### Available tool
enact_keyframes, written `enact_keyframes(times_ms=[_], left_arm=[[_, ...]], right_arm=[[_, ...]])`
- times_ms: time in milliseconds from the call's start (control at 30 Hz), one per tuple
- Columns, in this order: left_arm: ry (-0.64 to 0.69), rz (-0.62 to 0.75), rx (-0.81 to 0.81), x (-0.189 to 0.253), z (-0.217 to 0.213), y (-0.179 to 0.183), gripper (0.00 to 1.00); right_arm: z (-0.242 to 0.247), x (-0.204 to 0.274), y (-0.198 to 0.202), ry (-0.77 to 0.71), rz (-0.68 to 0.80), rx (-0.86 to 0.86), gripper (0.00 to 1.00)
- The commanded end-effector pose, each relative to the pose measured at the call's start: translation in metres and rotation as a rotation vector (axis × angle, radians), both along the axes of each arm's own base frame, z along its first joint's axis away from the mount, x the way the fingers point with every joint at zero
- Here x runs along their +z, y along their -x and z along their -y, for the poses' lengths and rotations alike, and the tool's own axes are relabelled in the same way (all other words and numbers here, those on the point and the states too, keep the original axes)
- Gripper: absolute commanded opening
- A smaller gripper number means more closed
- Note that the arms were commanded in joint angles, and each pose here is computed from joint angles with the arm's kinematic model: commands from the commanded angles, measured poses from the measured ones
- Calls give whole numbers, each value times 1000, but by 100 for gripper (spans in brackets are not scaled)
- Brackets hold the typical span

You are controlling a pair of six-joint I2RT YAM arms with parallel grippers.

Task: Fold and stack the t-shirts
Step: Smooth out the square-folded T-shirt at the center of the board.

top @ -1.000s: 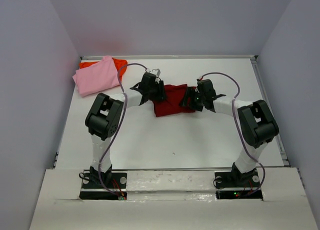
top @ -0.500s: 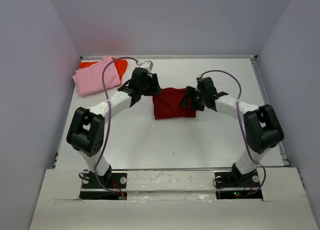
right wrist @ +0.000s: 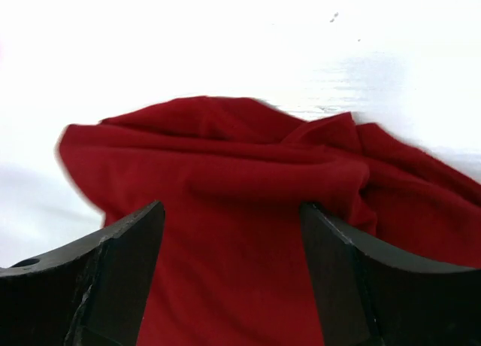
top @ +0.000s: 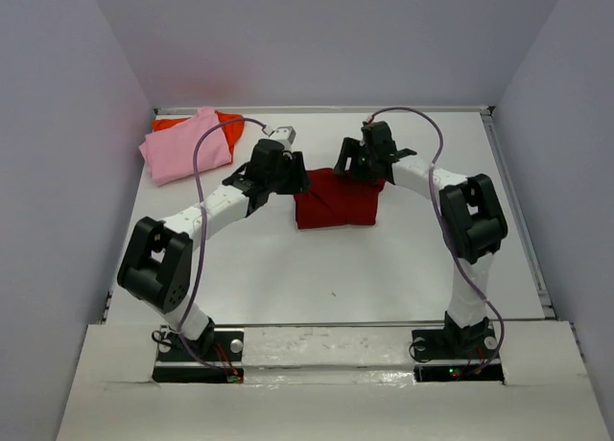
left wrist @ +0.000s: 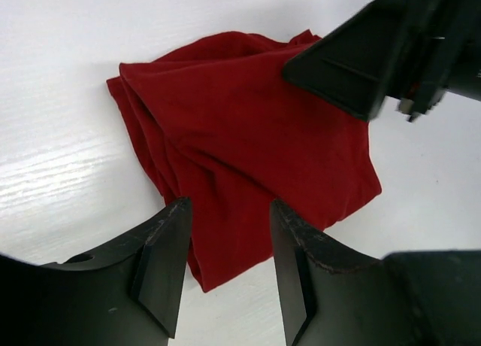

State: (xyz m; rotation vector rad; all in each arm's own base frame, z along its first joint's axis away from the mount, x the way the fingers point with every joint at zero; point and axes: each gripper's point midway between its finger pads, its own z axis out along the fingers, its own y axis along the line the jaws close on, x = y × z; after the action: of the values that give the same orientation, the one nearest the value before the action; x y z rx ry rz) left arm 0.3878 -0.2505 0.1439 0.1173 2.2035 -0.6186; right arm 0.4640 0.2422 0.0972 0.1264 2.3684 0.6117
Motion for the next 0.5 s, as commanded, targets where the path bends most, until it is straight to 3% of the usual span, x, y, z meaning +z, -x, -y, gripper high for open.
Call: enact_keyframes(times_ms=[0, 267, 433, 467], left_arm=[[25, 92, -5, 37, -4, 3, 55], [31, 116, -4, 51, -11, 14, 55], [39, 109, 8, 43, -18, 27, 55], [38, 104, 8, 39, -19, 29, 55]], right_arm=[[-2, -15, -14, 31, -18, -16, 78], [6, -47, -33, 132, -8, -32, 78], [7, -20, -30, 135, 50, 4, 78], [7, 3, -29, 119, 89, 5, 78]])
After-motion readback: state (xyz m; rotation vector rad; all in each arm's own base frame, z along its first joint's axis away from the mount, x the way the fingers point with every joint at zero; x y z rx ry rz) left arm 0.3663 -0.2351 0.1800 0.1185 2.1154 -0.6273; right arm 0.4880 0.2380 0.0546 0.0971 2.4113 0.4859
